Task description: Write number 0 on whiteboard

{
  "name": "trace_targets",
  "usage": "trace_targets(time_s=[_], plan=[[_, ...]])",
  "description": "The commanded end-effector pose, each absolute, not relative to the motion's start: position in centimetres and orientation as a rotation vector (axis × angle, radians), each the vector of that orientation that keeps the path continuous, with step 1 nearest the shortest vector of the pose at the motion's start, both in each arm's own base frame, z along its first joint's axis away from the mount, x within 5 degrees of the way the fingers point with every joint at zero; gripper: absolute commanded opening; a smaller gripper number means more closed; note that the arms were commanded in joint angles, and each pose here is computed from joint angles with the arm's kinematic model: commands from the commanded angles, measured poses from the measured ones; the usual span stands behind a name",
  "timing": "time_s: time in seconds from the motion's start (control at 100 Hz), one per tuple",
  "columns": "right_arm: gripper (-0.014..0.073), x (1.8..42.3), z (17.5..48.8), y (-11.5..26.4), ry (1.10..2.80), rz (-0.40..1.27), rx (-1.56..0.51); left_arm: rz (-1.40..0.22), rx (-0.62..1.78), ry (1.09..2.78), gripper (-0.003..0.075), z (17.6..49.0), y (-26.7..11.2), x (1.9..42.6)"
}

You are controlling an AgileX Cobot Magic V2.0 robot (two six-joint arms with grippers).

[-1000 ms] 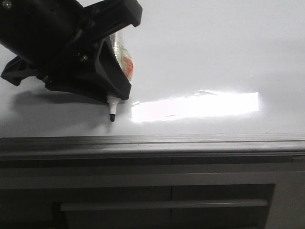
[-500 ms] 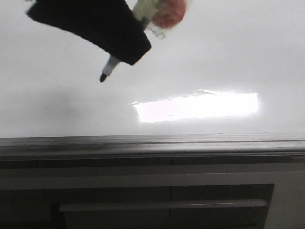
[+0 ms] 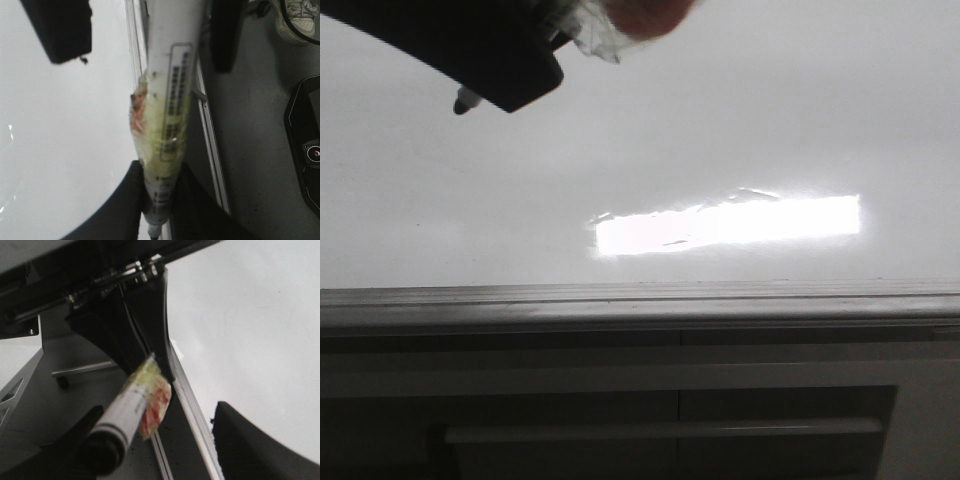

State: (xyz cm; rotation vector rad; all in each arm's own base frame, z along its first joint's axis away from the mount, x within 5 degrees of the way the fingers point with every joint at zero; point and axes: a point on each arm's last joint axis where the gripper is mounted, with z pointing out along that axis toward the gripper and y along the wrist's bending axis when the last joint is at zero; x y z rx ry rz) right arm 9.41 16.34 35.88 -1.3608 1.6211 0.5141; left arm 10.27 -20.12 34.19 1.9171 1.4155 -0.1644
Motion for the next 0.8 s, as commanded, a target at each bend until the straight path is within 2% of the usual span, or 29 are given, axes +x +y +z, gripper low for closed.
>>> trace_targets(time_s=[0.0, 0.32, 0.56, 0.65, 0.79], plan=[[0.0398, 9.8, 37.5, 17.1, 1.526, 0.527, -1.299, -0.194, 1.834, 1.348, -0.0020, 36.2, -20.2, 10.0], [0.0390, 10.8, 35.7, 19.1, 1.585, 0.514, -1.353, -0.194, 1.832, 1.346, -0.0020, 36.2, -20.2, 10.0], [0.0386, 11.0, 36.3, 19.3, 1.541, 0.529, -1.293, -0.204, 1.830, 1.350, -0.0020, 36.2, -20.2, 10.0], [0.0330, 11.1, 36.2, 19.4, 1.546, 0.533, -1.292, -0.204, 1.830, 1.350, -0.0020, 36.2, -20.2, 10.0], [0.0180, 11.2, 35.9, 19.6, 1.561, 0.538, -1.296, -0.208, 1.829, 1.352, -0.0020, 36.2, -20.2, 10.0]])
